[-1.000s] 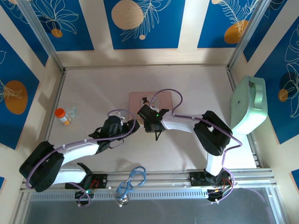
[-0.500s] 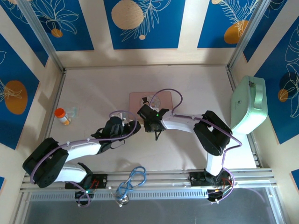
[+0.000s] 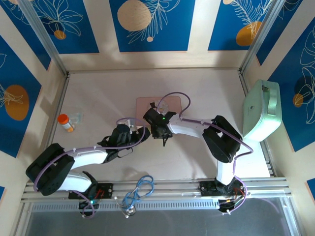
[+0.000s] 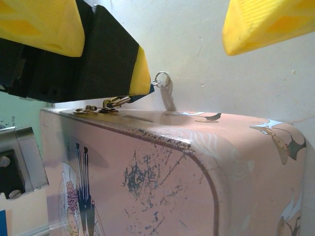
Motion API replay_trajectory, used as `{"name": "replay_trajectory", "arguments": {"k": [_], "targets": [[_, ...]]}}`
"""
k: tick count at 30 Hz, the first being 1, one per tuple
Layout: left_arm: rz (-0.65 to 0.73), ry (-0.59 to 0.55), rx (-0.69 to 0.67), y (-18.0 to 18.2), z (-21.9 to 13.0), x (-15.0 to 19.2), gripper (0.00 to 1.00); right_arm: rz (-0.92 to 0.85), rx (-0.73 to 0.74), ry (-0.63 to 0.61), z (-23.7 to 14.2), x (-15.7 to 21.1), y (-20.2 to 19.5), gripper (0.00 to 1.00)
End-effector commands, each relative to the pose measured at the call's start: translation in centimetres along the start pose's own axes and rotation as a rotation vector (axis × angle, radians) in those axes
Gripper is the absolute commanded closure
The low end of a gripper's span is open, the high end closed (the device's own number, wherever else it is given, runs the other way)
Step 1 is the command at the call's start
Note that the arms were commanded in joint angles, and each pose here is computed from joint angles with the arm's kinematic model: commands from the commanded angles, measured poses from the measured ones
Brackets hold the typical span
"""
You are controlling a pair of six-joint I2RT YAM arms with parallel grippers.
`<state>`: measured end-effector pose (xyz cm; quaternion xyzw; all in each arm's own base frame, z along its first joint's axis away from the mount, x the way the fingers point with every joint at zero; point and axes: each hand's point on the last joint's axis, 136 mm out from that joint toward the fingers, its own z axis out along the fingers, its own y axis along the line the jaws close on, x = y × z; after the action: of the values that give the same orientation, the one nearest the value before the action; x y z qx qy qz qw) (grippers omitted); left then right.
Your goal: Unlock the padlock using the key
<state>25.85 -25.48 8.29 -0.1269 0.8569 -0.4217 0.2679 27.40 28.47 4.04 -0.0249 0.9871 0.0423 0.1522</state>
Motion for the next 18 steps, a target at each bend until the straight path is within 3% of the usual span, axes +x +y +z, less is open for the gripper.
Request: {"name": "replay_trajectory", "arguments": {"k": [1,5,7,12,16,18], "targets": [[0.027,0.002,0.039,-0.7,0.2,0.8,0.34,0.008,-0.011,0.081,-0.1,1.0,0.4,0.73],[0.056,-0.008,0.090,-1.3,0.2,1.0,0.54,0.007,-0.046,0.144,-0.7,1.3,1.0,0.74],[0.068,-0.021,0.108,-1.4,0.1,0.9,0.58,0.009,-0.065,0.177,-1.0,1.4,1.1,0.74],[0.090,-0.011,0.149,-1.8,0.5,1.5,0.61,0.014,-0.132,0.265,-1.2,1.6,2.0,0.74],[0.080,-0.003,0.156,-1.5,1.1,2.3,0.51,0.022,-0.162,0.324,-1.3,1.7,2.1,0.75],[0.080,0.005,0.157,-1.4,1.4,2.7,0.51,0.032,-0.179,0.347,-1.3,1.8,2.2,0.74]]}}
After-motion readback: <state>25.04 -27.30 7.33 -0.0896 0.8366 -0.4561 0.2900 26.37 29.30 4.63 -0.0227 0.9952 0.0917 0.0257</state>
